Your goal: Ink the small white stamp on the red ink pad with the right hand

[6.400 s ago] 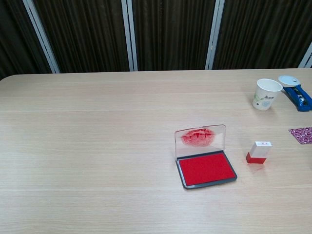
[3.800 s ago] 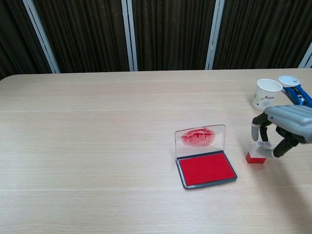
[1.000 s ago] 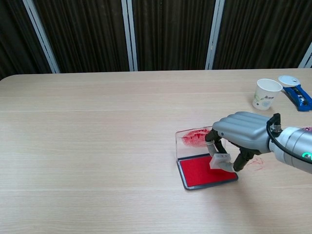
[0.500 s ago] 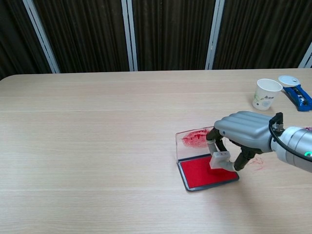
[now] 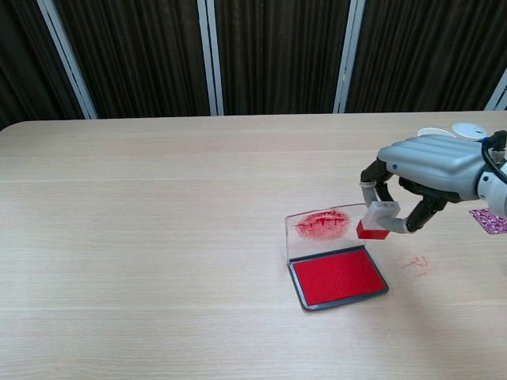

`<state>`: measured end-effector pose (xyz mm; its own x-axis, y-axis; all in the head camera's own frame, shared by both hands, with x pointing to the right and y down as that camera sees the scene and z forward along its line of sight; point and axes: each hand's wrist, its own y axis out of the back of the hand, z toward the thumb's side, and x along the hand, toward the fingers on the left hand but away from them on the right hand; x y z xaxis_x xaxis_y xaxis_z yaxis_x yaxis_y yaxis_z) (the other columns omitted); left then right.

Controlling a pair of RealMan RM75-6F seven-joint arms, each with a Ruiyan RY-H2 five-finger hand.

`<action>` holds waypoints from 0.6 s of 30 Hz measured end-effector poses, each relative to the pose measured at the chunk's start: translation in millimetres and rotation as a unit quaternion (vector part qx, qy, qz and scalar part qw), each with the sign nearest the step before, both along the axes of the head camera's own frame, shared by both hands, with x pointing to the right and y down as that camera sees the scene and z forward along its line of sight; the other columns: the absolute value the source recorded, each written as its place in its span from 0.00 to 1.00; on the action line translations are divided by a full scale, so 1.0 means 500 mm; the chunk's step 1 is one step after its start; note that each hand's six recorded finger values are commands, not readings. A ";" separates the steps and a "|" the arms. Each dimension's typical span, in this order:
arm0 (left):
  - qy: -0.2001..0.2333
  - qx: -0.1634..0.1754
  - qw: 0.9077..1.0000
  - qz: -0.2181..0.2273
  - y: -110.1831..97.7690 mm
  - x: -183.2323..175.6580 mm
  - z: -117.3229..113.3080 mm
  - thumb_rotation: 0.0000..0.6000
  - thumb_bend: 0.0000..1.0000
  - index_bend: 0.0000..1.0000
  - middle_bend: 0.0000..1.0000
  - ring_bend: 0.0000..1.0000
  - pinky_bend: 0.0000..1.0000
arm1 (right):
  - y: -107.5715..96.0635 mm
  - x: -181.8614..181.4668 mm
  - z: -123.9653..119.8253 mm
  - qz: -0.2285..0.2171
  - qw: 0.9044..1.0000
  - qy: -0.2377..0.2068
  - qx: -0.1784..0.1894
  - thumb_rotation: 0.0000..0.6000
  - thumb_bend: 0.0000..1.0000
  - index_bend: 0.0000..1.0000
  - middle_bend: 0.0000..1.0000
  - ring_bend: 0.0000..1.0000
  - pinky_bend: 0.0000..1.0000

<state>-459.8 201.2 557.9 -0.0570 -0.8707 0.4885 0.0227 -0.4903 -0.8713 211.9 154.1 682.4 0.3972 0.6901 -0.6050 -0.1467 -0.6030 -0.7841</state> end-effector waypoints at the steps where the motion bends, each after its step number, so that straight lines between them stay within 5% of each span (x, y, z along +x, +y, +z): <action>1: 0.000 0.000 1.000 0.000 0.000 0.000 0.000 1.00 0.00 0.00 0.00 0.00 0.00 | 0.000 0.008 0.004 0.000 1.000 0.006 0.000 1.00 0.40 0.52 0.58 0.90 1.00; 18: -0.007 -0.006 1.000 0.004 0.001 0.003 0.006 1.00 0.00 0.00 0.00 0.00 0.00 | 0.018 0.118 0.079 0.018 0.997 0.067 -0.030 1.00 0.40 0.50 0.58 0.90 1.00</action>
